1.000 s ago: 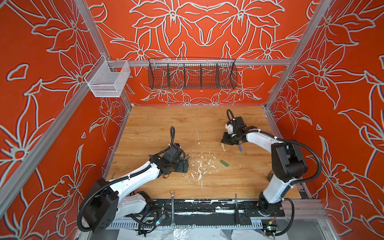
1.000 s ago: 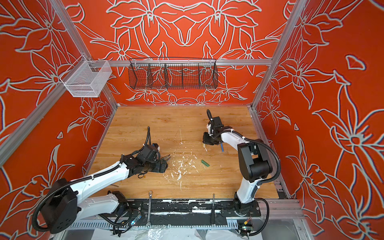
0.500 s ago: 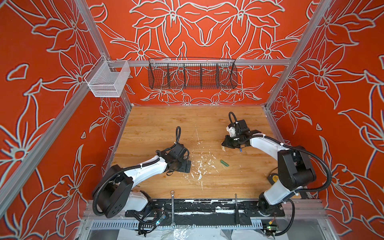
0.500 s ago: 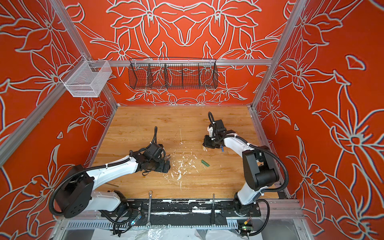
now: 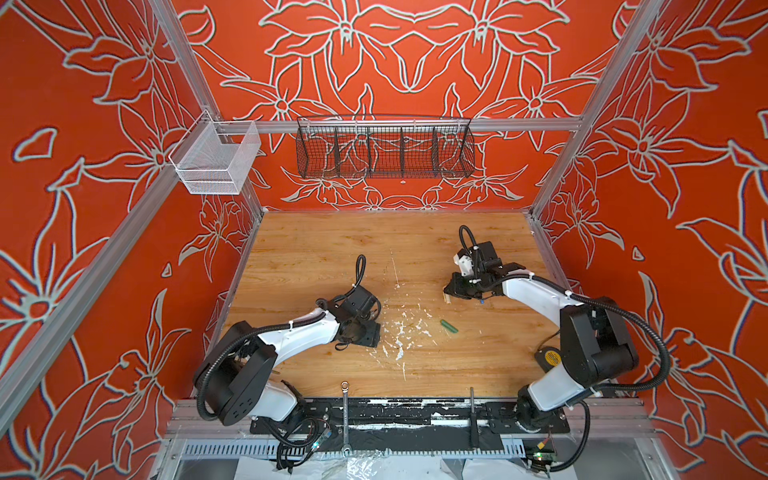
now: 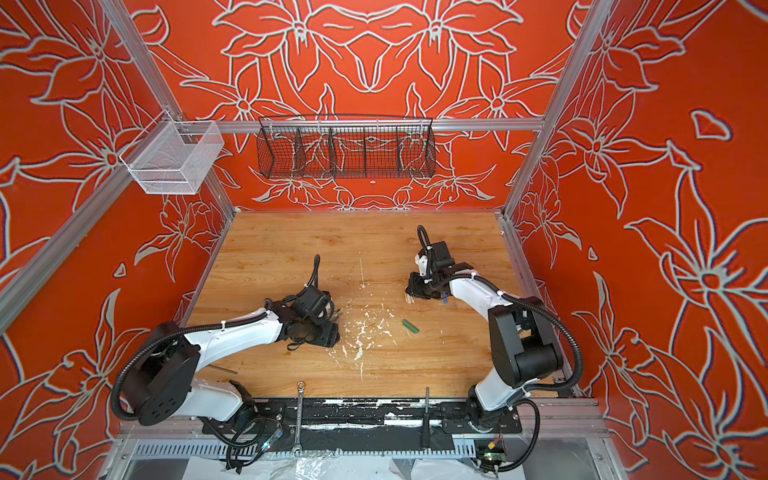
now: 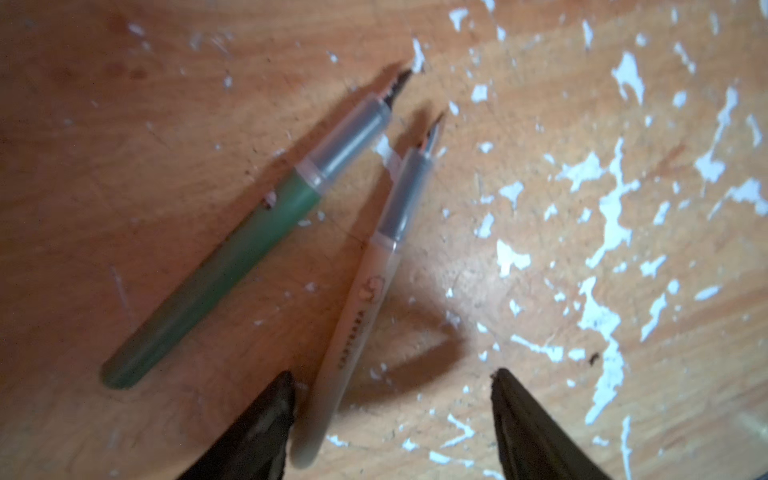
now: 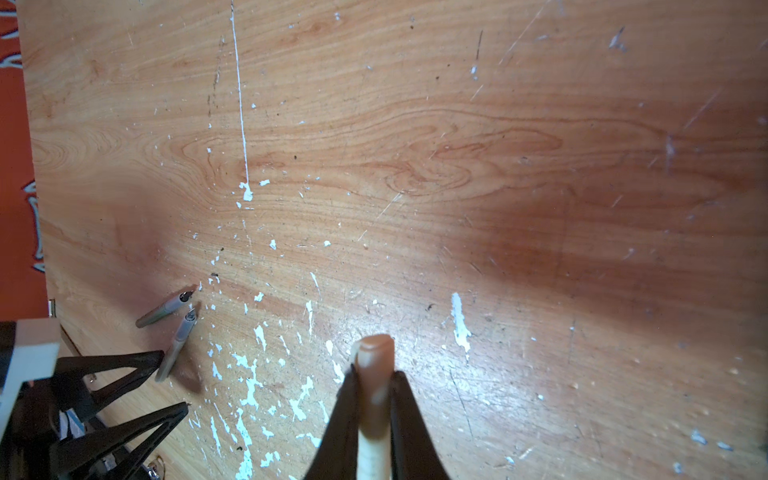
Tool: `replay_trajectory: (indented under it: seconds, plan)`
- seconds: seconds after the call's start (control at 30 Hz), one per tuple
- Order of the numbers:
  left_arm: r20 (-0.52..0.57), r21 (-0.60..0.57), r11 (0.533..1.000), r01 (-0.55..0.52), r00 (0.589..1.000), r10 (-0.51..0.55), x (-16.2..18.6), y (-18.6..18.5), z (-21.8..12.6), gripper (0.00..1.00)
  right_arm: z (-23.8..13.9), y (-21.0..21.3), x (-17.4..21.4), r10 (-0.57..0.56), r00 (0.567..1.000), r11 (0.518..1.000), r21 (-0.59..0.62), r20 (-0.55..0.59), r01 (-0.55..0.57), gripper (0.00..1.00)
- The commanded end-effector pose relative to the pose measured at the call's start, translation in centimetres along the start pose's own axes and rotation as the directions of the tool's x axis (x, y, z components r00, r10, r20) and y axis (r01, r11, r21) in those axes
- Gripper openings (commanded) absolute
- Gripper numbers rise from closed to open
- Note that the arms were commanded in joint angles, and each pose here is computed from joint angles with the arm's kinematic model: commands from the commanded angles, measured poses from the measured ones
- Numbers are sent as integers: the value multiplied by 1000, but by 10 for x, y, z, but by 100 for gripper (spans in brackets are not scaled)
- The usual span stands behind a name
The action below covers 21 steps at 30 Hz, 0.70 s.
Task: Insert the pens into the pen caps
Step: 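Hold the beige cap with the right gripper while the left lowers to the beige pen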
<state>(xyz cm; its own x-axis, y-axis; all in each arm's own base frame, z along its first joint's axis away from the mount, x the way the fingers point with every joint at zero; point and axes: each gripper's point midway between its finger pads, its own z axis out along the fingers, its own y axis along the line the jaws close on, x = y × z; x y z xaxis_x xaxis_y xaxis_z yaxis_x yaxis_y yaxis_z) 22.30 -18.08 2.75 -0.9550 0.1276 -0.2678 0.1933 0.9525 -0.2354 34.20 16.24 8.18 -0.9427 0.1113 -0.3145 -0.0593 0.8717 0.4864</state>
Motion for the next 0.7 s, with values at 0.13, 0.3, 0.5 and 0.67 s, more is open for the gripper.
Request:
replay_trajectory:
  seconds: [0.13,0.3,0.5,0.67]
  plan:
    - [-17,28,999,-37,999,38,12,-14,-1,55,0,6,-2,-4,1000,1000,-30,7,4,12]
    - [-27,-63,998,-15,1000,14,12,1,0,52,2,6,-1,-3,1000,999,-34,5,3,12]
    - [-8,-54,998,-26,1000,26,4,-4,-1,50,3,5,1,-2,1000,999,-34,3,2,12]
    - [-36,-34,996,-85,996,84,11,-17,5,45,4,4,2,-2,1000,999,-34,3,2,12]
